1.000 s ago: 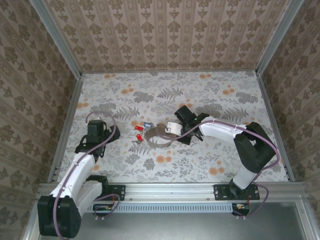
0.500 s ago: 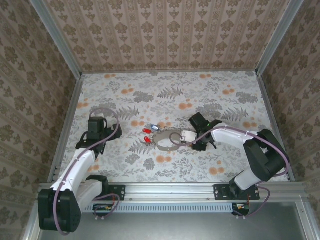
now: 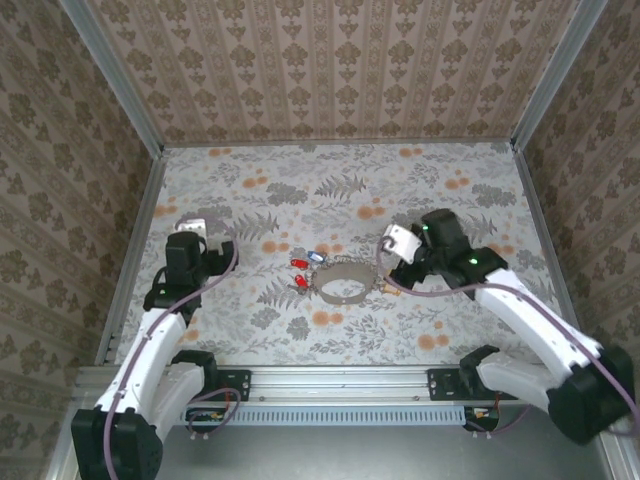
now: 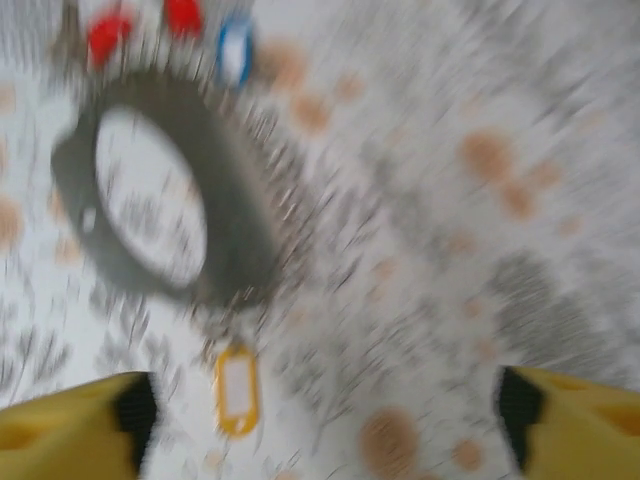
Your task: Put the keys on the keyring
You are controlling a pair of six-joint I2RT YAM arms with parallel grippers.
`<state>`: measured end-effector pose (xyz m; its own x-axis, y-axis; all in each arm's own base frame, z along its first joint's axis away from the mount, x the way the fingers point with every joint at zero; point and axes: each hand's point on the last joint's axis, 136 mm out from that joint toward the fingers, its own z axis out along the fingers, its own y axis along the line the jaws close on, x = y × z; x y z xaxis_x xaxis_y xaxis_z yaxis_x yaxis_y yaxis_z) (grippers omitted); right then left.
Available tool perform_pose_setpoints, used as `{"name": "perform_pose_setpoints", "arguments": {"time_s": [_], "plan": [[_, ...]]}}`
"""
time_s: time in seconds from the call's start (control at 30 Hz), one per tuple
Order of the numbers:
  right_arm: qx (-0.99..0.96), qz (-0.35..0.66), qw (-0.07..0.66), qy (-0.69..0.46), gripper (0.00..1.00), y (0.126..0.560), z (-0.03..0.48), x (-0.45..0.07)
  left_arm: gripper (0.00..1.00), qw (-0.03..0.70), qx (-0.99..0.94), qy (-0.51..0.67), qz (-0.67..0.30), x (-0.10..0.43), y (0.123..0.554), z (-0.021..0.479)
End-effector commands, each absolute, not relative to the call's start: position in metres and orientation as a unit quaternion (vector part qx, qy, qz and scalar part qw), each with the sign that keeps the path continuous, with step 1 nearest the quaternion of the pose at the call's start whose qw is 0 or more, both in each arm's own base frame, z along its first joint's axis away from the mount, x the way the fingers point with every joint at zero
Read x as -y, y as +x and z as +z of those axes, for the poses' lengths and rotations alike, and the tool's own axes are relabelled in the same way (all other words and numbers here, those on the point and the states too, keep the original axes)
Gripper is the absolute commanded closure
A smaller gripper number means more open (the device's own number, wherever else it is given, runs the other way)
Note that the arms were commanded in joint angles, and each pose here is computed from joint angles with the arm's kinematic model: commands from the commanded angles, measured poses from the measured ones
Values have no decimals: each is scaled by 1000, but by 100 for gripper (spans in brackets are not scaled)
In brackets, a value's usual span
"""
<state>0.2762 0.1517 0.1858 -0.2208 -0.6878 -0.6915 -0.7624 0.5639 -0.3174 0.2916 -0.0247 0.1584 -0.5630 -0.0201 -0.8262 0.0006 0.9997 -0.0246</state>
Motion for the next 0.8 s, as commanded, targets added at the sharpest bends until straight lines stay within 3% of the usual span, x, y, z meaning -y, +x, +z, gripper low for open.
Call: {"name": "perform_pose_setpoints", "arguments": {"time_s": [0.0,0.13,0.27,0.57,0.77], "plan": [[-756,110,545,-346,1,290,255,-156,0,494,-866,75,-8,37,298,188],[-742,110,633,-192,0,293,285,-122,0,531,-840,108,8,40,305,203],[-733,50,673,-81,0,290,265,-76,0,566,-819,97,10,39,315,193],[-748,-4,663,12,0,308,165,-15,0,561,-823,92,2,41,336,135],[-761,3,649,13,0,344,144,1,0,565,-819,99,3,41,355,121]]}}
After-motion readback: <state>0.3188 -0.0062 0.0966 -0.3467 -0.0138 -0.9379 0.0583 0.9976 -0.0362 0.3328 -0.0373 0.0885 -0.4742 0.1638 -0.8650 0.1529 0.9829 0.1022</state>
